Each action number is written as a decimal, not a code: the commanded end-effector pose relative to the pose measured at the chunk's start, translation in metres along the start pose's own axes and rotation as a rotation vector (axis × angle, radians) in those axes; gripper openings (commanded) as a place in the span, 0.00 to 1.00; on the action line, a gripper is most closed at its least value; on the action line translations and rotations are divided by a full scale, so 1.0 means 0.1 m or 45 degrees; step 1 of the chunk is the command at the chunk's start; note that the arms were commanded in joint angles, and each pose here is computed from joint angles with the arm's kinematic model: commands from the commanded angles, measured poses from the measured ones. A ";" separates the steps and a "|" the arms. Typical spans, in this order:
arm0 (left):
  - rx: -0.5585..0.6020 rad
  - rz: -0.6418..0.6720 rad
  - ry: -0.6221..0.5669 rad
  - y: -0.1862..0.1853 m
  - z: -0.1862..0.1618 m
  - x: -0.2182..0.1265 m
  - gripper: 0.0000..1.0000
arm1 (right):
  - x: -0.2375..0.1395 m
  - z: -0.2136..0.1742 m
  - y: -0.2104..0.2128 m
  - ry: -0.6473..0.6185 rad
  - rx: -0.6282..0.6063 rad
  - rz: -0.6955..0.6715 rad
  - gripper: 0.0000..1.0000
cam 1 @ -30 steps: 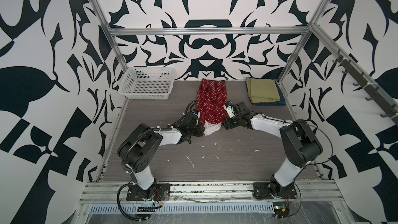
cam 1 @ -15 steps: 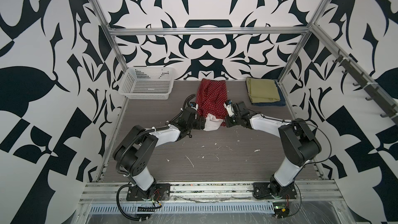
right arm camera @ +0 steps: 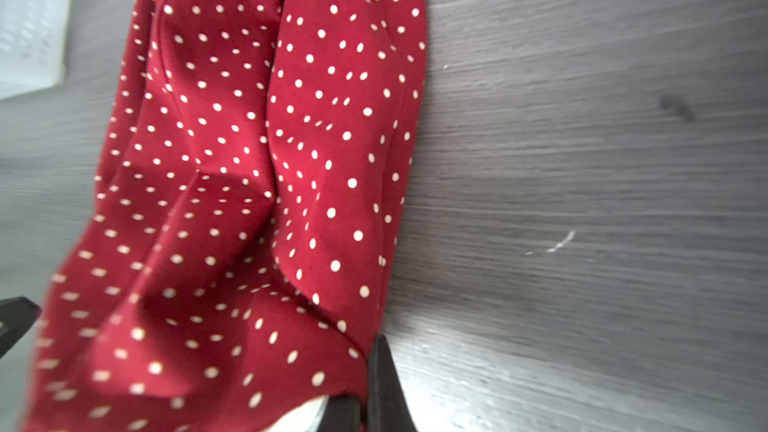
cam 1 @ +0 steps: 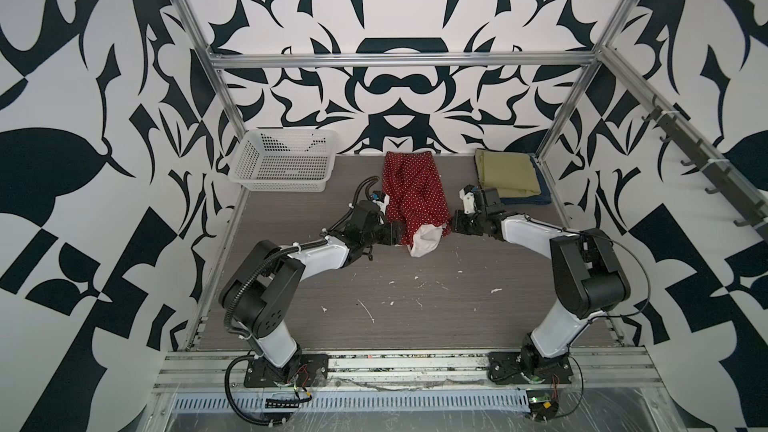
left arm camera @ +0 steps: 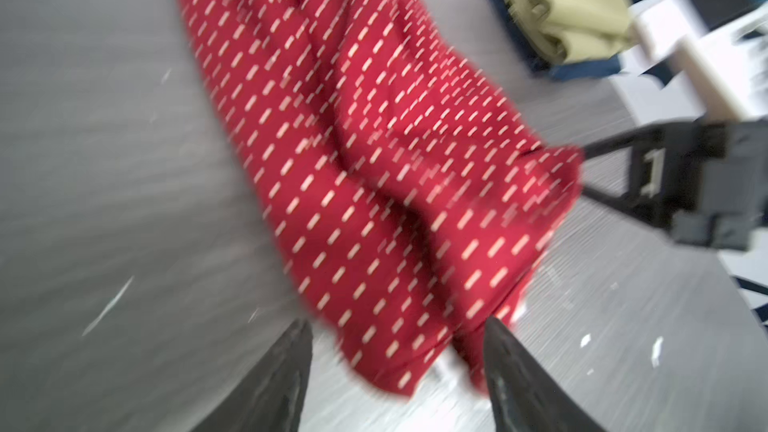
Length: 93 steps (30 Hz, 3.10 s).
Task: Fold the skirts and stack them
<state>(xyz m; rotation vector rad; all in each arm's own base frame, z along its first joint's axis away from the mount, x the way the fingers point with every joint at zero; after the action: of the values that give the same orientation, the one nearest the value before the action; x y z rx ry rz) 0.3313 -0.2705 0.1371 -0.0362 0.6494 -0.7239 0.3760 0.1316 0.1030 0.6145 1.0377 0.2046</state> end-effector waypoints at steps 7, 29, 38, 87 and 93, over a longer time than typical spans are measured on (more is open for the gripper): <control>0.114 -0.169 -0.004 -0.37 -0.02 0.24 0.77 | -0.08 0.04 0.22 0.012 0.060 0.129 0.00; 0.270 0.258 -0.141 -0.15 0.37 -0.20 0.00 | -0.56 0.15 0.47 0.002 -0.014 0.118 0.00; 0.535 0.397 -0.252 -0.33 1.29 -1.11 0.00 | -1.25 0.38 0.91 -0.039 -0.047 0.161 0.00; 0.295 0.156 0.005 -0.25 0.46 -0.41 0.95 | -0.80 0.56 -0.12 -0.050 0.474 0.242 0.00; 0.202 0.034 0.095 -0.42 0.34 -0.06 0.89 | -0.80 0.49 -0.19 -0.047 0.477 0.209 0.00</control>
<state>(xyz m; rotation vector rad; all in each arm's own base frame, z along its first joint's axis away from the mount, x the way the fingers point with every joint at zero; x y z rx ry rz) 0.3229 -0.2896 0.1770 0.2195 0.6297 -0.7195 0.3742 0.0653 0.1572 1.0711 1.0525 0.1140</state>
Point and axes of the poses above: each gripper's point midway between its finger pads, its own x axis out along the fingers, its own y axis along the line the jaws close on, z = x × y, the point moved 5 cm from there along -x, back along the fingers, and after that the axes turned 14 degrees about x, right-handed, at the moved point
